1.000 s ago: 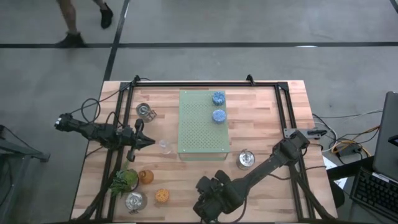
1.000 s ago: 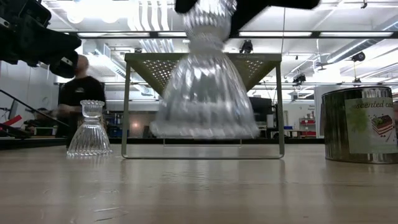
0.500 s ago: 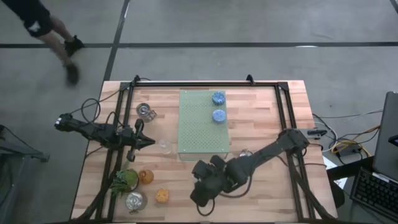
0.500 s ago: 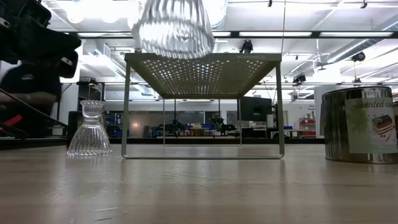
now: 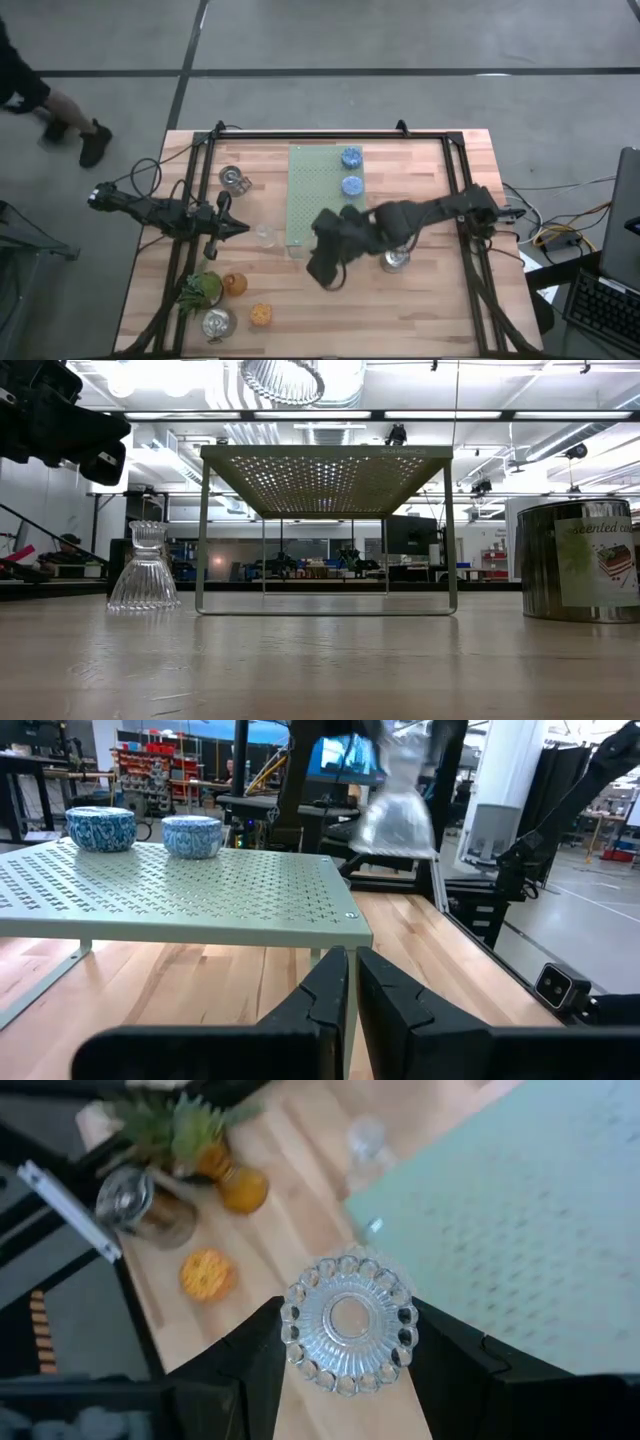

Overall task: Pick & Place candle stick holders
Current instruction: Put the bottom transparent candle holder on the shelf

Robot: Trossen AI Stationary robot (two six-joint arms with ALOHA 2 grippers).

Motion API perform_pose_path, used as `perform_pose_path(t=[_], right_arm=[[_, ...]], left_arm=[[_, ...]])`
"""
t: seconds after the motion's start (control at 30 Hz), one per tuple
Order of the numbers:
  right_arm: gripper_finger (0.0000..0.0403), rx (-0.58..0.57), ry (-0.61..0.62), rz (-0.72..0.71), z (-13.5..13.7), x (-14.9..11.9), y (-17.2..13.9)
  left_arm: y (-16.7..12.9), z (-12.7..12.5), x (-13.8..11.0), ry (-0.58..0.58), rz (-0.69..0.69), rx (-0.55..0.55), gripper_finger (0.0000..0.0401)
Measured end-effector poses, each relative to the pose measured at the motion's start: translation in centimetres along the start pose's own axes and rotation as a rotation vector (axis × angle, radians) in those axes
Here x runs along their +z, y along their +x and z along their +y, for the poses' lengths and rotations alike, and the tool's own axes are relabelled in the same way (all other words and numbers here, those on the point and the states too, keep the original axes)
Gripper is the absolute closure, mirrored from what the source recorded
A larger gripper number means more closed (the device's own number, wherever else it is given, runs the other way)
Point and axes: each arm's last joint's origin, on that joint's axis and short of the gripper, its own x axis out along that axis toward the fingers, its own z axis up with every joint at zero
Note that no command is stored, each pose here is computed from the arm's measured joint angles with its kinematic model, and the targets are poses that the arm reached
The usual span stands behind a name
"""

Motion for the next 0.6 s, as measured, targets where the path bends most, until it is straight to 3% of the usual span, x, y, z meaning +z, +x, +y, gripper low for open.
perform_pose_path(t=[0.6], right_arm=[[0.0230, -0.128, 0.130, -0.087, -10.9, 9.2, 0.1]], left_arm=[[0.0, 0.0, 0.0, 0.000, 0.001, 0.000, 0.0373]])
